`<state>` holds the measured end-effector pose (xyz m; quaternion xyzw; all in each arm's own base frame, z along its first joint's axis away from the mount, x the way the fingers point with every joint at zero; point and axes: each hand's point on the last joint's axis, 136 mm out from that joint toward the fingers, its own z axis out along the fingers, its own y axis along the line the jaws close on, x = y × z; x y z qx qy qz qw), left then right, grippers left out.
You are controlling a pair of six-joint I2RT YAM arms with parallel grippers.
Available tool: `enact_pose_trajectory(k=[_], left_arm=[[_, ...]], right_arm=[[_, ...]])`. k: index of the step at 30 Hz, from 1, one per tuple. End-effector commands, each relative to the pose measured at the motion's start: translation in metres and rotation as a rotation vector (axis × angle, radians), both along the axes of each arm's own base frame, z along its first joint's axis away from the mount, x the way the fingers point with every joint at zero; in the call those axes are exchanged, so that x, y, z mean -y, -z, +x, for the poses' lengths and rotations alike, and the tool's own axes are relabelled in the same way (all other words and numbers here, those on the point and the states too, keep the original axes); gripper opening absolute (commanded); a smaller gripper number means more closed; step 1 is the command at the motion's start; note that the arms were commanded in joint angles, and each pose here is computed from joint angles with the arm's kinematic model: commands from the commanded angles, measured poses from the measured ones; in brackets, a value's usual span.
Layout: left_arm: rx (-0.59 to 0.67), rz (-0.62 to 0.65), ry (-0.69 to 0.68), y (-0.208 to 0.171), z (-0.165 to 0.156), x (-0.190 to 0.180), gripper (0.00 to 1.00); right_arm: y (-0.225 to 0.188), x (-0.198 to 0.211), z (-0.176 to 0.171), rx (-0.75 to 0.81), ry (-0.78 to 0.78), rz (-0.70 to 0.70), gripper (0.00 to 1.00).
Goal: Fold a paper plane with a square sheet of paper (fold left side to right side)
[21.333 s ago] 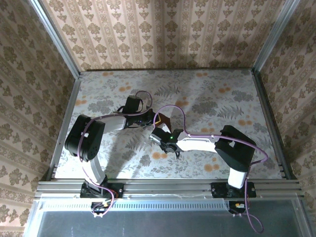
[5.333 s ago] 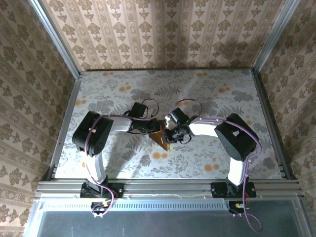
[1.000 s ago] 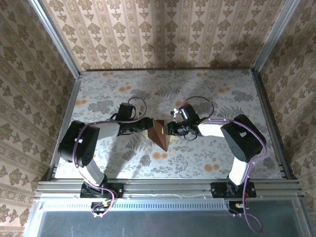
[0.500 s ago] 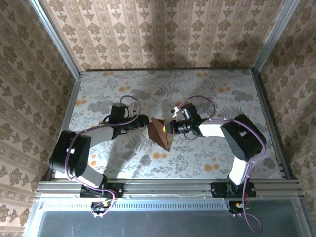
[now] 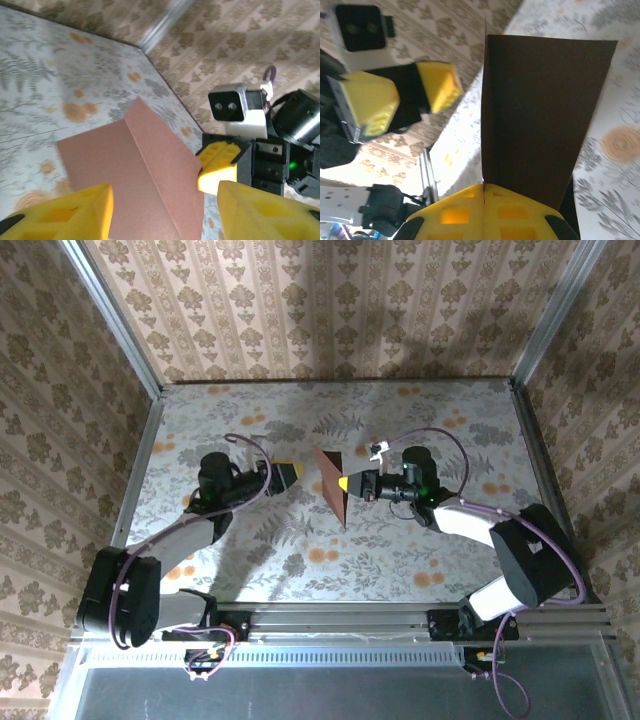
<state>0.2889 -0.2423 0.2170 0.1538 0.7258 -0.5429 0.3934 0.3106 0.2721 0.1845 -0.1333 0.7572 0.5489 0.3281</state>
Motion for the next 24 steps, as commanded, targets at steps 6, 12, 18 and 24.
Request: enact_pose_trajectory(k=[6, 12, 18, 24], left_arm=[[0.1, -0.051, 0.149, -0.033, -0.02, 0.03, 0.58], [0.105, -0.051, 0.192, -0.036, -0.028, 0.044, 0.57], [0.1, -0.028, 0.201, -0.034, -0.029, 0.05, 0.55], [0.11, -0.034, 0.199, -0.038, -0.03, 0.052, 0.43]], right_arm=[[-0.056, -0.004, -0.017, 0.103, -0.074, 0.126, 0.01], [-0.062, -0.008, -0.02, 0.107, -0.097, 0.147, 0.01], [-0.063, -0.013, -0.023, 0.104, -0.12, 0.164, 0.01], [-0.057, -0.013, -0.021, 0.091, -0.111, 0.156, 0.03]])
